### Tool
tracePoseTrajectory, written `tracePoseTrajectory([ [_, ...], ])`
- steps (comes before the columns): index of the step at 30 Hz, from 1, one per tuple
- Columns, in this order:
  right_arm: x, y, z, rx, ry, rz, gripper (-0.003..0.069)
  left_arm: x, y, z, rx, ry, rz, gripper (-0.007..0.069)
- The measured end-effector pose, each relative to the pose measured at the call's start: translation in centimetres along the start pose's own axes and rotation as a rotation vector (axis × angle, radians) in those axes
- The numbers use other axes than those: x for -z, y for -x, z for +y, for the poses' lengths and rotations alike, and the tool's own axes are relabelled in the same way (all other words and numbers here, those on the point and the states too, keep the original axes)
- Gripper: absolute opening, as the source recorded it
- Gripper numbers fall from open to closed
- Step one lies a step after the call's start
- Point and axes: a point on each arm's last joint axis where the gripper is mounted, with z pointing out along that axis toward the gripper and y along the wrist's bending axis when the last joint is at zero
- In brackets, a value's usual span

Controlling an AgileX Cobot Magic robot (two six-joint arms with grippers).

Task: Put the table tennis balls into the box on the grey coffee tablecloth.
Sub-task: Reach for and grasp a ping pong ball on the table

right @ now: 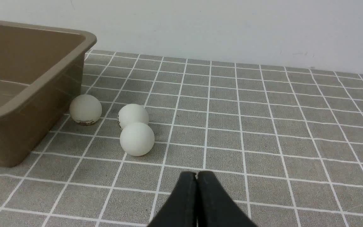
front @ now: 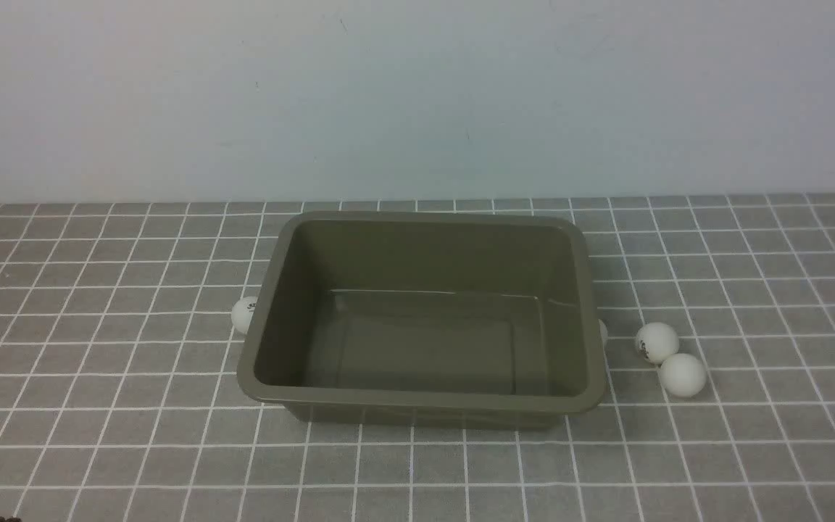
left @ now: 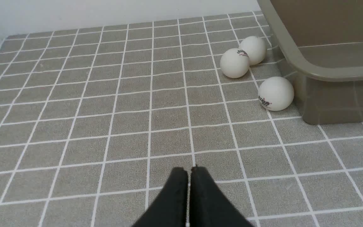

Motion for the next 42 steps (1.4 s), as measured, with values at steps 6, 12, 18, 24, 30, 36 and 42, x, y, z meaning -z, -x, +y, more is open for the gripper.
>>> tracePoseTrajectory([
  [6, 0.0, 0.0, 0.0, 0.000, 0.000, 0.000, -0.0015, 0.0, 0.0, 0.0, 0.000, 0.000, 0.000, -0.0005],
  [12, 0.0, 0.0, 0.0, 0.000, 0.000, 0.000, -0.0015, 0.0, 0.0, 0.0, 0.000, 0.000, 0.000, -0.0005],
  [18, 0.0, 0.0, 0.0, 0.000, 0.000, 0.000, -0.0015, 0.0, 0.0, 0.0, 0.000, 0.000, 0.000, -0.0005],
  [24, 0.0, 0.0, 0.0, 0.000, 0.000, 0.000, -0.0015, 0.0, 0.0, 0.0, 0.000, 0.000, 0.000, -0.0005],
  [30, 0.0, 0.0, 0.0, 0.000, 0.000, 0.000, -0.0015, 0.0, 0.3, -0.1, 0.058, -0.014, -0.047, -0.0005],
  [36, 0.0, 0.0, 0.0, 0.000, 0.000, -0.001, -0.0015, 0.6, 3.3, 0.4, 0.266, -0.004, -0.391, -0.0005],
  [42, 0.0, 0.0, 0.0, 0.000, 0.000, -0.001, -0.0015, 2.2, 5.7, 1.5, 0.307, 0.069, -0.727, -0.0005],
])
